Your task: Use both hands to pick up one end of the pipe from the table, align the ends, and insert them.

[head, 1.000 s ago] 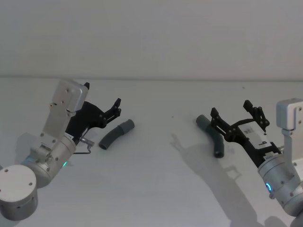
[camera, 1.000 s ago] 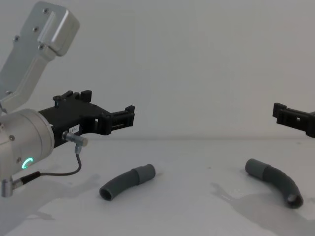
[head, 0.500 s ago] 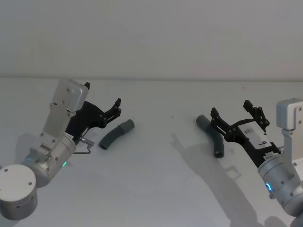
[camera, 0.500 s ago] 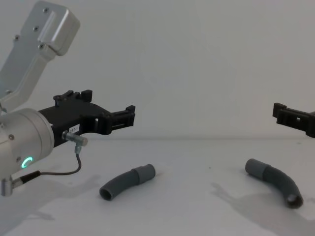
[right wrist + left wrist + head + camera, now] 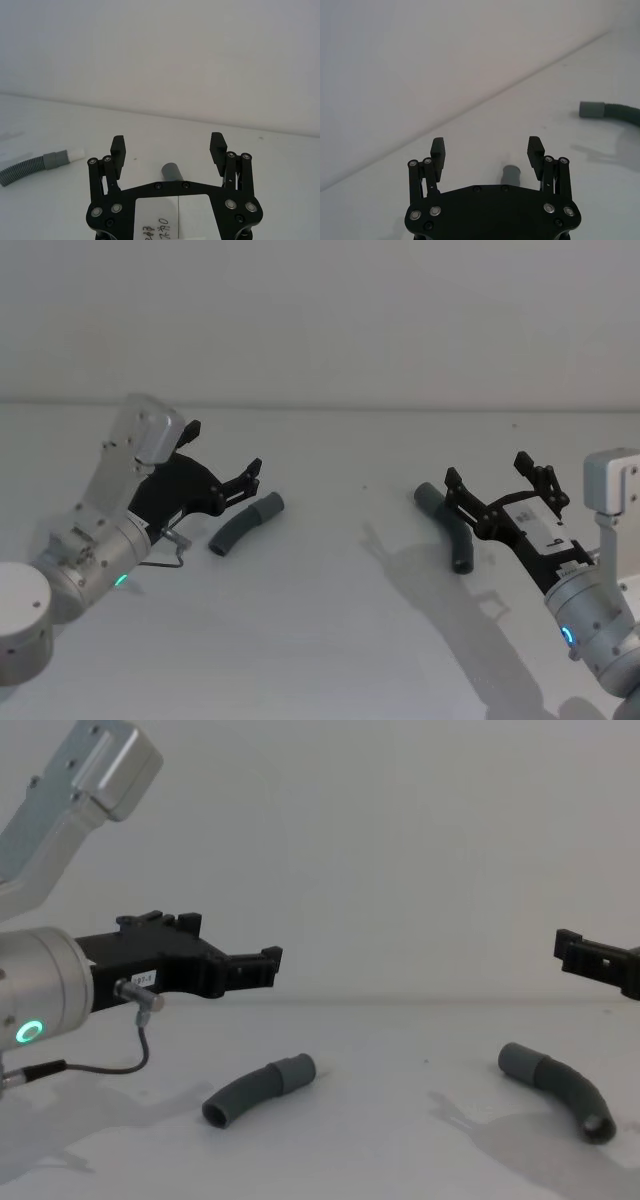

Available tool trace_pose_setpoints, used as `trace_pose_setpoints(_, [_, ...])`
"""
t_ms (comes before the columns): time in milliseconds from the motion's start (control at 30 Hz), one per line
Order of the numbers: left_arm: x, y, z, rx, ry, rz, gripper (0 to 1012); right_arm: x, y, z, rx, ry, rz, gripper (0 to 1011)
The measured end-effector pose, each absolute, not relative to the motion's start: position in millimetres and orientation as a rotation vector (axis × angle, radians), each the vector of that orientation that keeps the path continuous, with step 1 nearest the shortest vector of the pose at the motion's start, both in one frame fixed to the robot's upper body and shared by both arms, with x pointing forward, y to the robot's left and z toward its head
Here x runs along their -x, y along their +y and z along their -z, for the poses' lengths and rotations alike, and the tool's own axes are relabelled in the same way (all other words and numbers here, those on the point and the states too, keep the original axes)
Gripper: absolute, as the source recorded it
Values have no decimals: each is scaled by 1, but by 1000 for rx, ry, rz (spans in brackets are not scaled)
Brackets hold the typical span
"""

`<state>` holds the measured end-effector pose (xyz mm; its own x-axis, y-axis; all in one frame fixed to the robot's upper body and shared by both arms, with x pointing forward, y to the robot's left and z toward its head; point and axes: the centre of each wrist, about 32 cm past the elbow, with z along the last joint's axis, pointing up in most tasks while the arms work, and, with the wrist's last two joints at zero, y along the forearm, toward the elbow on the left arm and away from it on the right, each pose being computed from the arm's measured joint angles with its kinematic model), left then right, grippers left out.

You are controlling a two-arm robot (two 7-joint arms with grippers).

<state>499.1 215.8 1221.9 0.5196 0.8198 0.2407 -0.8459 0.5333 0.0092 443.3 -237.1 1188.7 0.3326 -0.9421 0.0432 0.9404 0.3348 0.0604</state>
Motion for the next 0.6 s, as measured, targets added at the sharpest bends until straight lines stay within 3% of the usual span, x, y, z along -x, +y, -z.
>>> trace_pose_setpoints(600, [-510,237,-1237,-208,-131,-936,1001,-443,-237,-1189,-26,-75,1229,1001])
